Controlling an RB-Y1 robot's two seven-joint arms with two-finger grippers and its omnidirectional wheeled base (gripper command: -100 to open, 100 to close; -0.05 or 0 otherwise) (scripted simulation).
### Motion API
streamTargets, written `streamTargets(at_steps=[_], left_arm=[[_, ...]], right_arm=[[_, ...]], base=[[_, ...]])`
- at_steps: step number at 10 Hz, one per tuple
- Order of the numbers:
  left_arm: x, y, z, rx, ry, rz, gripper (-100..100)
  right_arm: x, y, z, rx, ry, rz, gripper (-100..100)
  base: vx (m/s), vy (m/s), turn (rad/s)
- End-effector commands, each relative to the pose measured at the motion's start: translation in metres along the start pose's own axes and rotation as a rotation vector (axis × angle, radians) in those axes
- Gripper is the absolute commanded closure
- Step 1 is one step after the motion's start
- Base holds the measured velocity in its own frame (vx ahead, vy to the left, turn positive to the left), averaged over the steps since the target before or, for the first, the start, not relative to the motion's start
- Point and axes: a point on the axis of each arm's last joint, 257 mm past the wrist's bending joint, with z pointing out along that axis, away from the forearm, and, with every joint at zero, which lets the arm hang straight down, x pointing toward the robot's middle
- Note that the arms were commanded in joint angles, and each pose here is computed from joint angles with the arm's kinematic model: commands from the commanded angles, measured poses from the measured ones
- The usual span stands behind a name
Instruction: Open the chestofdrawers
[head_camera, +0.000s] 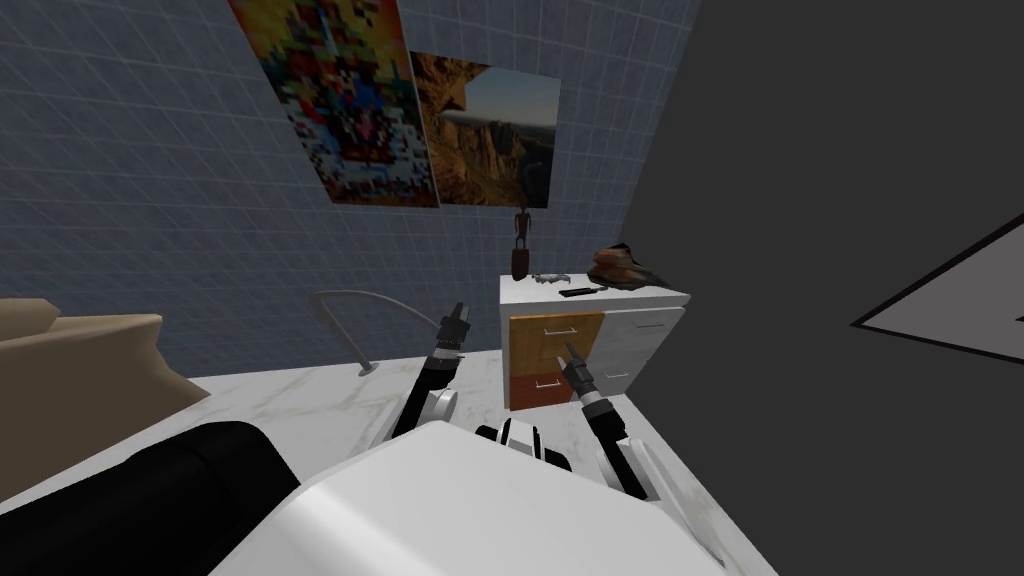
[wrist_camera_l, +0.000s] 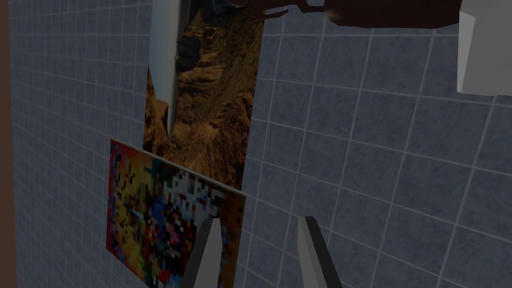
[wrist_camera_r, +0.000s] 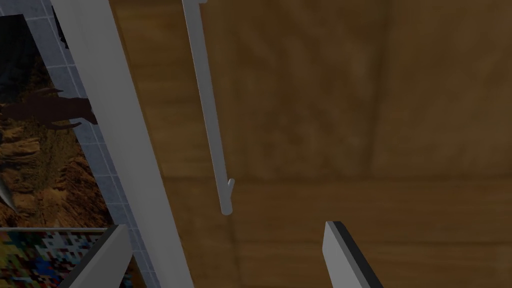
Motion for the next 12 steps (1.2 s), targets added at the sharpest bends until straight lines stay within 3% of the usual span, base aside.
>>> streamTargets(at_steps=[1, 4, 7, 11, 12], left_arm=[[0.000, 0.000, 0.000, 0.000, 0.000, 0.000, 0], [0.000, 0.000, 0.000, 0.000, 0.000, 0.000, 0], [0.000, 0.000, 0.000, 0.000, 0.000, 0.000, 0], [0.000, 0.000, 0.000, 0.000, 0.000, 0.000, 0], [0.000, 0.000, 0.000, 0.000, 0.000, 0.000, 0]], right_arm=[[-0.006, 0.007, 0.003, -0.005, -0.003, -0.063, -100], [-0.010, 0.010, 0.005, -0.004, -0.003, -0.106, -100], [-0.026, 0.014, 0.014, 0.012, 0.008, -0.146, -100], [-0.046, 0.006, 0.029, 0.055, 0.039, -0.110, -100], [-0.043, 0.008, 0.027, 0.049, 0.035, -0.117, -100]], base=[[0.032, 0.025, -0.025], [0.025, 0.024, -0.025], [0.037, 0.026, -0.034], [0.027, 0.020, -0.014], [0.007, 0.003, 0.000]])
